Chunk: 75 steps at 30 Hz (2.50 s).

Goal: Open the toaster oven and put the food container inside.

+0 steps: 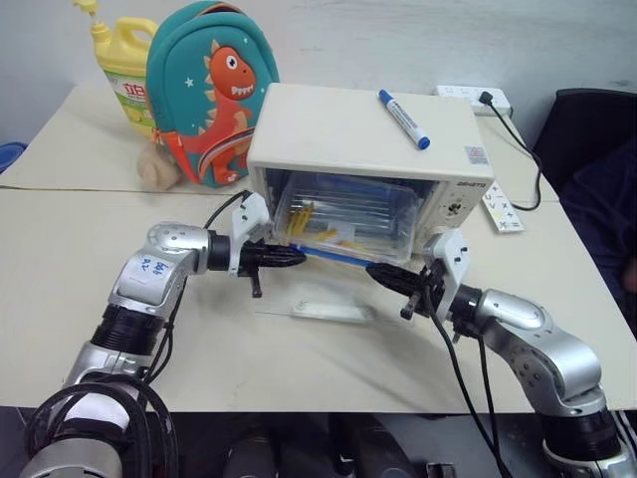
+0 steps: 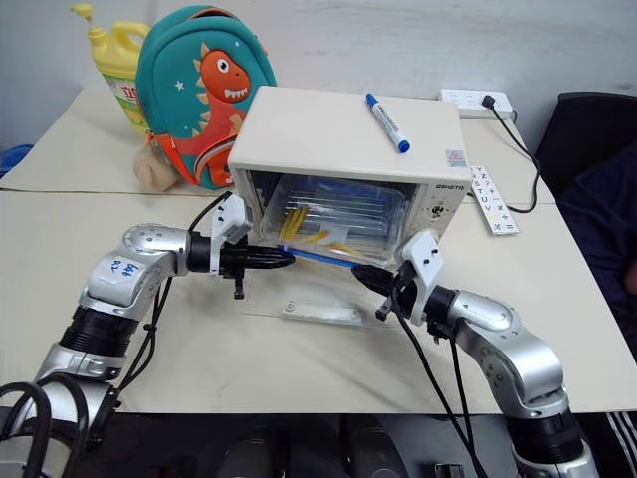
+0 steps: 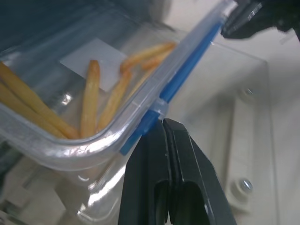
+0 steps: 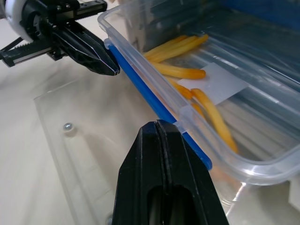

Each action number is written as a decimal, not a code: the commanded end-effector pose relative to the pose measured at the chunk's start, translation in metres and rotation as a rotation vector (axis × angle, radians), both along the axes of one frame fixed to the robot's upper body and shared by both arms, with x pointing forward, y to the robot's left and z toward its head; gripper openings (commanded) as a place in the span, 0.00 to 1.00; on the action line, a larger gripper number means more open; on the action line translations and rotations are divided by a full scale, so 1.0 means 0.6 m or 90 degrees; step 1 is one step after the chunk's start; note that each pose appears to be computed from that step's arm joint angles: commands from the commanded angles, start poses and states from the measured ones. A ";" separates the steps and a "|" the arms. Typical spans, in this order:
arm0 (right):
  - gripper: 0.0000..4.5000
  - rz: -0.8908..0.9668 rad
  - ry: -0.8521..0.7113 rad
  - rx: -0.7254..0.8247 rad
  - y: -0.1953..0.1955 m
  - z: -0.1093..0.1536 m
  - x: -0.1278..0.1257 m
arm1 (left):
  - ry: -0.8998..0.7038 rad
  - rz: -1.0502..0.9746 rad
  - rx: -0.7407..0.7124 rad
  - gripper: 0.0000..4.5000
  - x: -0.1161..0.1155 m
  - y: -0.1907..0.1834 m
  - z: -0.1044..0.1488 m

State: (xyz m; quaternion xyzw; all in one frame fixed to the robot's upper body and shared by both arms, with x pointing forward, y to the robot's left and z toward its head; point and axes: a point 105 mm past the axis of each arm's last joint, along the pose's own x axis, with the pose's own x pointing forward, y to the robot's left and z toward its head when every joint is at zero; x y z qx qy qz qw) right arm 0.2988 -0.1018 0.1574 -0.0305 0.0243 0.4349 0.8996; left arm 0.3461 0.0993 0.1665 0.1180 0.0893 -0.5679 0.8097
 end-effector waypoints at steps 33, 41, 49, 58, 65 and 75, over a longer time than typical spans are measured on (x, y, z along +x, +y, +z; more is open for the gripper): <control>0.00 0.037 0.034 -0.030 -0.086 0.010 -0.096 | -0.109 0.088 0.018 0.14 -0.061 0.078 0.056; 0.00 0.023 0.137 -0.082 -0.096 -0.075 -0.126 | -0.032 -0.025 0.165 0.71 -0.181 0.183 0.128; 0.00 -0.039 0.132 -0.090 -0.081 -0.140 -0.077 | -0.127 0.001 0.188 1.00 -0.175 0.198 0.205; 0.13 -0.016 0.027 0.028 -0.092 0.006 -0.043 | -0.124 0.025 0.163 1.00 -0.157 0.209 0.196; 0.64 0.012 -0.006 -0.035 -0.175 0.111 -0.082 | -0.115 0.083 0.138 1.00 -0.136 0.252 0.191; 0.99 0.016 -0.047 -0.042 -0.207 0.180 -0.101 | -0.161 0.105 0.066 1.00 -0.125 0.257 0.234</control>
